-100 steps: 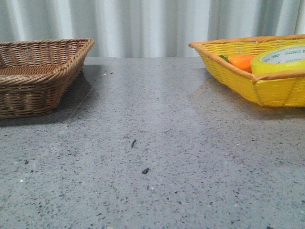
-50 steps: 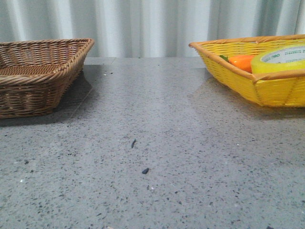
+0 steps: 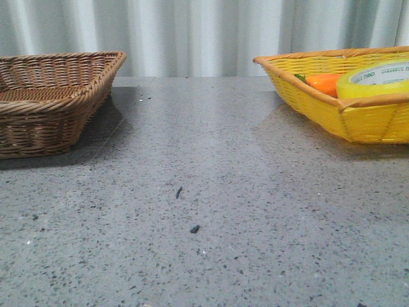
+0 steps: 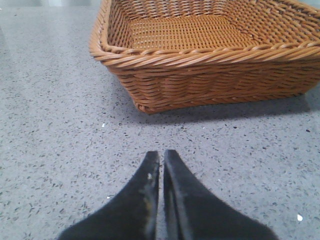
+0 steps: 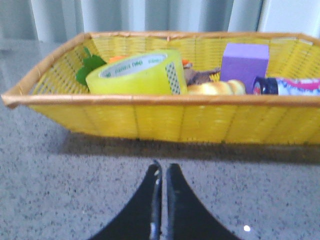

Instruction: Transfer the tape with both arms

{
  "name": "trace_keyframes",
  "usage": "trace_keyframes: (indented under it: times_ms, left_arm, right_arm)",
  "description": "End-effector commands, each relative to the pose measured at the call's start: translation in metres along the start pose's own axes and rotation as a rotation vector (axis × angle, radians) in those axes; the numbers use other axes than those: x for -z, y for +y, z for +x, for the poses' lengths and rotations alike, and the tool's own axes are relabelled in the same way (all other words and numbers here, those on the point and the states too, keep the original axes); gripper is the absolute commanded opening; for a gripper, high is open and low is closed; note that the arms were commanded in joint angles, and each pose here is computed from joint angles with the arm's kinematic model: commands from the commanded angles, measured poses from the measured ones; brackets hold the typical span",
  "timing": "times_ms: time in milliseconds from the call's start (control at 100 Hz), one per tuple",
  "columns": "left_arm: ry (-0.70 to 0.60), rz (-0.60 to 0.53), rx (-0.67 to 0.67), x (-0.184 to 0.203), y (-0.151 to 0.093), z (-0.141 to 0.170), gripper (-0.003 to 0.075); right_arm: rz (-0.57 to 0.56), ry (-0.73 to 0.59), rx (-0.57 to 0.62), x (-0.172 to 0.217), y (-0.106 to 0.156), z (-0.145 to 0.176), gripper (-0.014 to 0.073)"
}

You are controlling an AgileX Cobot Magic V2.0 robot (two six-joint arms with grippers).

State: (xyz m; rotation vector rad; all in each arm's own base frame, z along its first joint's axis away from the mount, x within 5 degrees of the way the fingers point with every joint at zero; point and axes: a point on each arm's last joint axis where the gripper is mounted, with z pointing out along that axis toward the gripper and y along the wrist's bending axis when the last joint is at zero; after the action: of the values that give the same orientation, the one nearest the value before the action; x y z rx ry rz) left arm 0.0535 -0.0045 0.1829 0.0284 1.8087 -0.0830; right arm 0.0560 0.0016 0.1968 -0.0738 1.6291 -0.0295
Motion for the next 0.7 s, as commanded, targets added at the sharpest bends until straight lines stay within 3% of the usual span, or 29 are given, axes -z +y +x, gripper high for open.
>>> trace_keyframes:
  times_ms: [0, 290, 690]
  left_arm:
    - [-0.088, -0.002, 0.01, 0.0014, 0.0002, -0.0042, -0.002]
    - [-0.127, 0.015, 0.066, 0.0018, -0.0009, -0.0078, -0.002]
    - [-0.182, 0.082, 0.331, 0.0028, -0.0046, -0.0136, -0.002]
  right_arm:
    - [0.008, -0.1, 0.006, 0.0005, -0.0004, -0.0029, -0.0062]
    - [0.005, -0.106, -0.037, 0.0006, -0.0003, -0.0035, -0.0062]
    - [0.005, -0.106, -0.038, 0.0006, -0.0003, -0.0035, -0.0062]
